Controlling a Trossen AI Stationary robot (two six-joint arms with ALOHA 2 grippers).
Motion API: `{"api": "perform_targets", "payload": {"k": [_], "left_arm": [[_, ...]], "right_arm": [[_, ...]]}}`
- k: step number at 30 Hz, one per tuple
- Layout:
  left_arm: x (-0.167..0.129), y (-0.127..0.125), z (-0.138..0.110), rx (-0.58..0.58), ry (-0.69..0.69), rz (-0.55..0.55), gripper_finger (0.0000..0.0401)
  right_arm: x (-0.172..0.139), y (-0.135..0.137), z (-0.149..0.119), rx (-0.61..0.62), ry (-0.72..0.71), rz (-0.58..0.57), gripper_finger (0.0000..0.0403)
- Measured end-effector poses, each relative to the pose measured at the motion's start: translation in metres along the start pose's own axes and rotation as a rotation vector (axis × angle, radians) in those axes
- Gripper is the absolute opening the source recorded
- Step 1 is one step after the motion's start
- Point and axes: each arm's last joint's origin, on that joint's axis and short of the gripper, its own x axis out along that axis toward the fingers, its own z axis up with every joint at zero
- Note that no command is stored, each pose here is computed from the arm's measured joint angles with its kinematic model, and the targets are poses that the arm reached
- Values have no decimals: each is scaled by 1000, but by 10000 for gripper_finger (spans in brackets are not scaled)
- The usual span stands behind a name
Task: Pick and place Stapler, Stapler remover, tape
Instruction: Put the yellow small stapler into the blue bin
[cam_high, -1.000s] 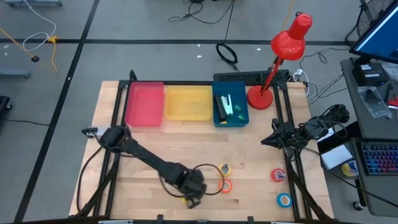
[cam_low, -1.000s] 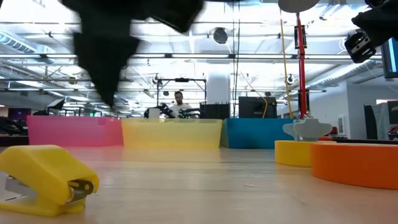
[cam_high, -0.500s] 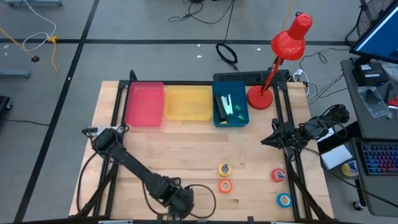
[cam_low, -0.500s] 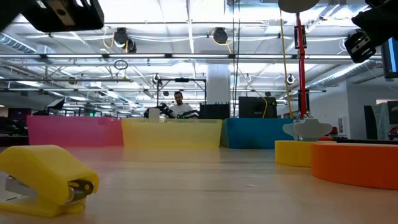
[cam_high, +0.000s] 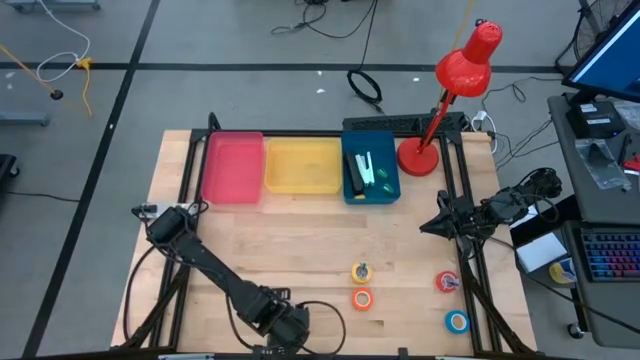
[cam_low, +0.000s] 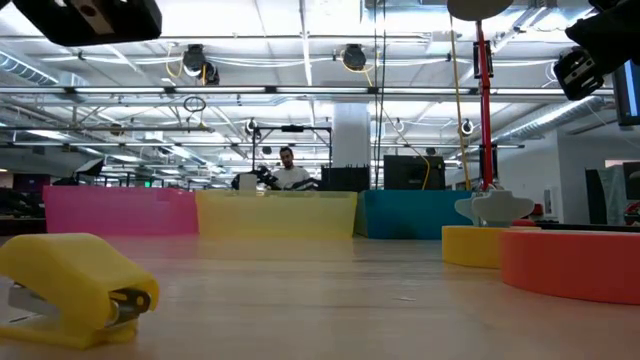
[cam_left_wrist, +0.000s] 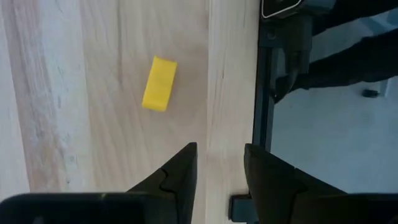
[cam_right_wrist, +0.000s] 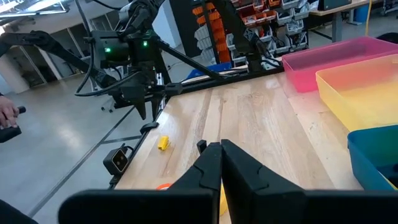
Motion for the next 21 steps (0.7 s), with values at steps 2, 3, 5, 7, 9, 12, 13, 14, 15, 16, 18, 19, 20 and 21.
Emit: {"api": "perform_targets", "payload": {"k": [2, 3, 5, 7, 9, 12, 13, 14, 15, 16, 18, 19, 20, 21], "left_arm": [[0, 3, 2, 4, -9, 9, 131], [0, 4, 4, 17, -23, 24, 131], [-1, 7, 6, 56, -60, 69, 131], [-1, 8, 9, 104, -99, 108, 131], [-2, 10, 13, 162, -129, 125, 131], [-3, 15, 19, 211, -149, 127, 131], [-2, 18, 21, 216, -148, 132, 131], [-1, 20, 23, 218, -144, 137, 131], [1, 22, 24, 222, -137, 141, 131], [4, 25, 25, 229, -126, 140, 131], [11, 29, 28, 235, -103, 132, 131], [14, 30, 28, 241, -93, 130, 131], [17, 30, 28, 249, -82, 123, 131], [19, 31, 28, 262, -72, 119, 131]], "right_arm": [[0, 0, 0, 0, 0, 0, 4], [0, 0, 0, 0, 0, 0, 4], [0, 0, 0, -1, 0, 0, 4], [0, 0, 0, -3, 0, 0, 4], [0, 0, 0, -4, 0, 0, 4], [0, 0, 0, -4, 1, 0, 4], [0, 0, 0, -4, 1, 0, 4], [0, 0, 0, -4, 1, 0, 4], [0, 0, 0, -4, 1, 0, 4], [0, 0, 0, -4, 2, 0, 4], [0, 0, -1, -5, 5, -2, 4], [0, 0, -1, -7, 9, -3, 4], [0, 0, -1, -7, 12, -4, 4], [0, 0, -1, -5, 13, -5, 4]]}}
